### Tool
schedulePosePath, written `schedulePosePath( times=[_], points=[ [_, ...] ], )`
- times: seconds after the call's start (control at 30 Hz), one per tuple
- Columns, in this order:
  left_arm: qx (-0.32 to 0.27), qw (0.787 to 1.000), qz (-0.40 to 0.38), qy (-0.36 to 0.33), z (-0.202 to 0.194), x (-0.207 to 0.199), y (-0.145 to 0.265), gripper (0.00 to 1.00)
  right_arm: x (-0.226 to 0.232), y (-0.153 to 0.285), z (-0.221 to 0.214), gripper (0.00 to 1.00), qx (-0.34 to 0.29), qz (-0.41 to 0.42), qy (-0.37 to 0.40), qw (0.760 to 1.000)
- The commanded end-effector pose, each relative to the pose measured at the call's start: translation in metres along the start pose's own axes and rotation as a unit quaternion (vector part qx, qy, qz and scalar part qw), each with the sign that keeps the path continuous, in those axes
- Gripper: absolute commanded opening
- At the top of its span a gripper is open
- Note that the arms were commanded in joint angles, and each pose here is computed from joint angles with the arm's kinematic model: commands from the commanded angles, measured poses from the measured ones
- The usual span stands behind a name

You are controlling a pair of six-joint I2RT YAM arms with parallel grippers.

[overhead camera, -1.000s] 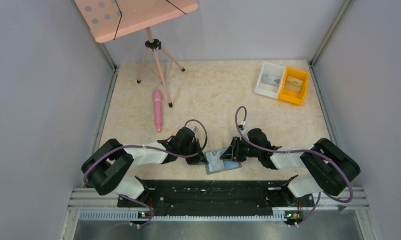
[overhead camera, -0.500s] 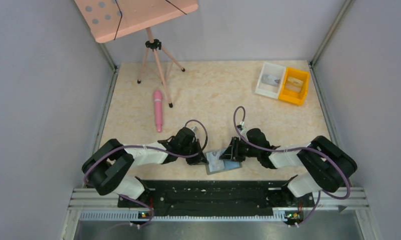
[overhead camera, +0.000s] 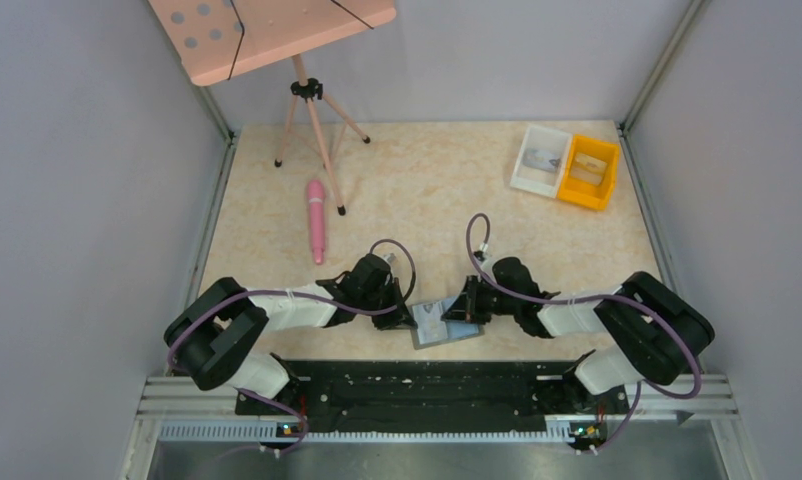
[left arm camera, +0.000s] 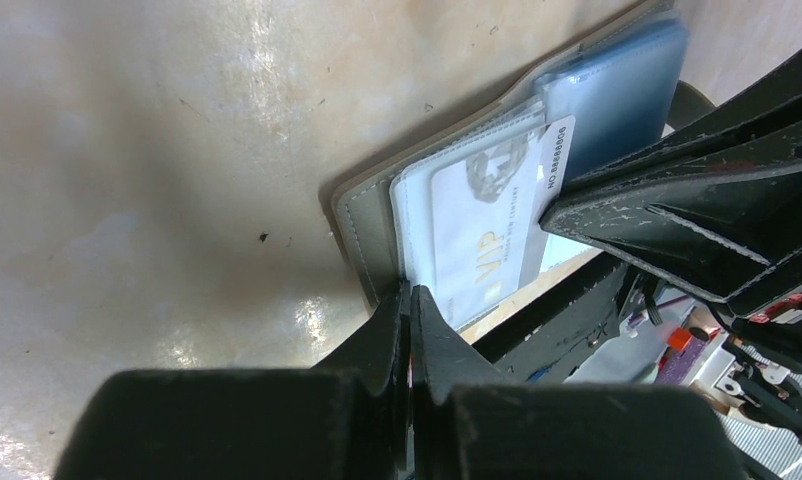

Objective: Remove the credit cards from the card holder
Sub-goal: Remove the credit card from the card holder.

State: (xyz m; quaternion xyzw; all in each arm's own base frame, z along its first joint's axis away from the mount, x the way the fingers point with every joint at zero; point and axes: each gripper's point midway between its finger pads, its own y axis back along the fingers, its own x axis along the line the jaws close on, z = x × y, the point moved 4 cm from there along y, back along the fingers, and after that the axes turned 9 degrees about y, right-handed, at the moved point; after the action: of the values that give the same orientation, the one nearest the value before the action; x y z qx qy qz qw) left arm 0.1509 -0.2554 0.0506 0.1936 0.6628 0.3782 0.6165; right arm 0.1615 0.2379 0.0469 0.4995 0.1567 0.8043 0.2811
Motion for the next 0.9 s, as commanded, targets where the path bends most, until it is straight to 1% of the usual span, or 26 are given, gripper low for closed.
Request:
schedulePosePath(
  times=[0.0,0.33,0.6,0.67,0.73,0.8,0.87],
  points=[
    [-0.005,0.997,0.073,0.003,-0.003,0.03,-0.003,0.0,0.003,0.004,0.016,0.0,-0.028,0.001,0.018,0.999],
    [-0.012,0.997,0.074,-0.004,0.001,0.023,0.001,0.0,-0.006,0.03,0.023,0.0,-0.059,-0.047,0.006,0.997],
    [-0.016,0.998,0.065,-0.014,0.006,0.008,0.009,0.0,0.0,0.047,0.029,0.0,-0.077,-0.063,-0.001,0.995],
    [-0.019,0.998,0.058,-0.017,0.008,0.0,0.013,0.03,0.005,0.052,0.032,0.0,-0.086,-0.061,-0.002,0.994],
    [-0.027,0.998,0.049,-0.02,0.012,-0.012,0.019,0.08,0.011,0.057,0.036,0.0,-0.097,-0.053,-0.002,0.994],
    [-0.033,0.999,0.03,-0.024,0.015,-0.025,0.026,0.16,0.016,0.061,0.039,0.0,-0.107,-0.044,-0.004,0.993],
    [-0.034,0.999,0.003,-0.029,0.016,-0.039,0.032,0.26,0.021,0.064,0.041,0.0,-0.116,-0.035,-0.01,0.993]
  ],
)
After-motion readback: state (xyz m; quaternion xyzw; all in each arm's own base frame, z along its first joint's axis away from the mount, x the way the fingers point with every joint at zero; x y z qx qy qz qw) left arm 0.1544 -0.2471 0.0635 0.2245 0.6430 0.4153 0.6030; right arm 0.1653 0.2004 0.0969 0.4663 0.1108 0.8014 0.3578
